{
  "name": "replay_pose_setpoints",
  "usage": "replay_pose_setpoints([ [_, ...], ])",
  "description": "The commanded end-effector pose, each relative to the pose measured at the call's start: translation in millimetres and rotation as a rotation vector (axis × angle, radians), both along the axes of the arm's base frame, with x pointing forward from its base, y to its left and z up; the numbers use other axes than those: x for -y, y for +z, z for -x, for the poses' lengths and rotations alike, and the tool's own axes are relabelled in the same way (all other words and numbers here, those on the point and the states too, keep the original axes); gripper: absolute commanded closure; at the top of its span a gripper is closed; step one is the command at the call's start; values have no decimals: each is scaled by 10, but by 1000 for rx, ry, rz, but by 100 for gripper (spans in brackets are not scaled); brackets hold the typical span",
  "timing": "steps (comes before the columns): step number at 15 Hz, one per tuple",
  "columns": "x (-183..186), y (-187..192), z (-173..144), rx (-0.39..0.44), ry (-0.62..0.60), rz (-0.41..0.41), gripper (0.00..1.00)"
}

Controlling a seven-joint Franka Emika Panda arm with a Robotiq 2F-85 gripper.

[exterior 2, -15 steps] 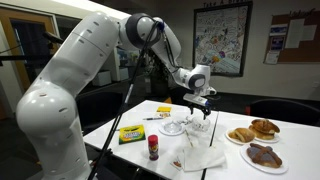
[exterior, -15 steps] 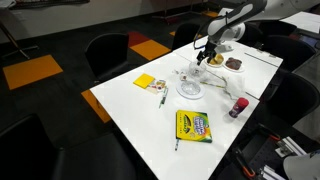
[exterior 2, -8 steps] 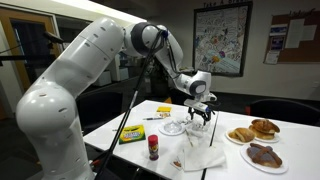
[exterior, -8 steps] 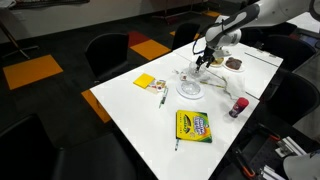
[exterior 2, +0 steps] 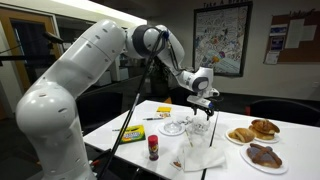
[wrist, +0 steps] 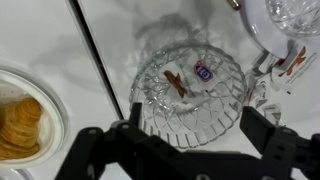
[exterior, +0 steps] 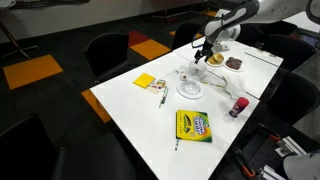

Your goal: Take the small pieces out of the glass box and put them on the table

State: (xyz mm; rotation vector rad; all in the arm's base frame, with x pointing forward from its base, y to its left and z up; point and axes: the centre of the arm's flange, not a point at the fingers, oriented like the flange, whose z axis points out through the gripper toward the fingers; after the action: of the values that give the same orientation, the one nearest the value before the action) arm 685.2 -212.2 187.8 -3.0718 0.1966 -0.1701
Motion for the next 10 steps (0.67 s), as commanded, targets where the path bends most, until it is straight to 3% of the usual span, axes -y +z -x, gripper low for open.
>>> replay_pose_setpoints([
  [1,50,-193,-107,-18,-10,-24,0],
  [2,358,-149,-42,-22,-12,-25,0],
  [10,1039,-200,130,-28,-18,-39,0],
])
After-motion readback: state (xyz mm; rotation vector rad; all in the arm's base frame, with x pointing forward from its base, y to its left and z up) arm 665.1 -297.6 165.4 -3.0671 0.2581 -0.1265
